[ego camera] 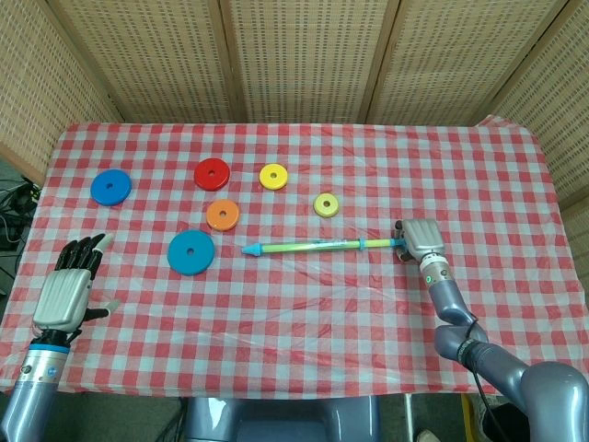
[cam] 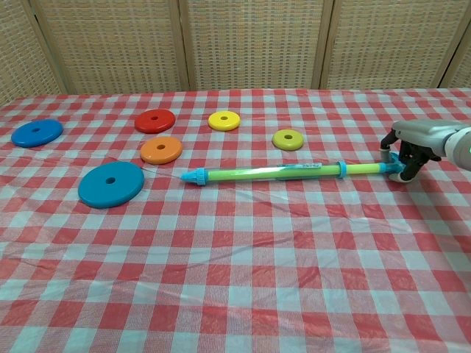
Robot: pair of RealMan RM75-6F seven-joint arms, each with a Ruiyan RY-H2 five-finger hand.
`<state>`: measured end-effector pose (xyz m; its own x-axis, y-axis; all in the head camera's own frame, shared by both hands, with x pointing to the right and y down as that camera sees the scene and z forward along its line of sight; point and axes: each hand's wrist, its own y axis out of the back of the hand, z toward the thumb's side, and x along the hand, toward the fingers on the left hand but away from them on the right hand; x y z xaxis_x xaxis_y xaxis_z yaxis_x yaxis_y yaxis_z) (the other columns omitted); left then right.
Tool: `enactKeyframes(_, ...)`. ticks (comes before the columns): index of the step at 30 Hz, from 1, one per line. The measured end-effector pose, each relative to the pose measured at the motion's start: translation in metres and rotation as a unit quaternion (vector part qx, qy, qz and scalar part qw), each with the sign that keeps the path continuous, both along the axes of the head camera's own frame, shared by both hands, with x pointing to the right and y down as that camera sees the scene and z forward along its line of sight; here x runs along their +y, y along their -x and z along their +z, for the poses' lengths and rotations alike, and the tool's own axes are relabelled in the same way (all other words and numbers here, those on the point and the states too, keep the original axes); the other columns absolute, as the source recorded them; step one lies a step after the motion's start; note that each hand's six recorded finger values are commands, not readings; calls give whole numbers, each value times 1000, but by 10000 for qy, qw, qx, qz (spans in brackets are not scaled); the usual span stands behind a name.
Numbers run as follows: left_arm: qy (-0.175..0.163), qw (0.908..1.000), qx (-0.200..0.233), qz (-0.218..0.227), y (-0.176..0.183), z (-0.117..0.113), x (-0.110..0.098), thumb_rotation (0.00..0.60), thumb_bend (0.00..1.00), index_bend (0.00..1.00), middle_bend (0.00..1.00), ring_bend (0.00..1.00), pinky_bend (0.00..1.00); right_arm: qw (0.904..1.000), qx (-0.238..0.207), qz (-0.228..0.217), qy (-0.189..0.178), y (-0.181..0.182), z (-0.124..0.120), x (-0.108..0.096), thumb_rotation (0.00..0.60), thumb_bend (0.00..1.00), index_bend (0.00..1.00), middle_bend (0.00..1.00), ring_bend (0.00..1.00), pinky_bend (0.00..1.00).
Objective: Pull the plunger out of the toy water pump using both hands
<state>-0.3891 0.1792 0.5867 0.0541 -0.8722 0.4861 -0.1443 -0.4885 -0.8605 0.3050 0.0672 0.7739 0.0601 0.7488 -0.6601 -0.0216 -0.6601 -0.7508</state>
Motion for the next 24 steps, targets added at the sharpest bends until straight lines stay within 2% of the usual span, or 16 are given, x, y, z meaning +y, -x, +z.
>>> enactKeyframes(7, 4, 10000, 40, 2, 0, -1, 0, 600, 181, 0, 0, 0, 0, 9999, -44, 7, -118, 1, -3, -1, 600, 509, 729, 1000, 1000, 859)
enactKeyframes(14, -86, 9999, 98, 37, -4, -8, -5, 600, 198, 0, 0, 0, 0, 9995, -180, -8, -274, 6, -18, -8, 600, 509, 766, 1000, 1000, 859)
enactKeyframes(24, -96, 9997, 146, 171, -20, -13, -27, 600, 208, 20, 0, 0, 0, 9975, -340, 38, -615, 27, -61, -17, 600, 520, 784, 1000, 1000, 860)
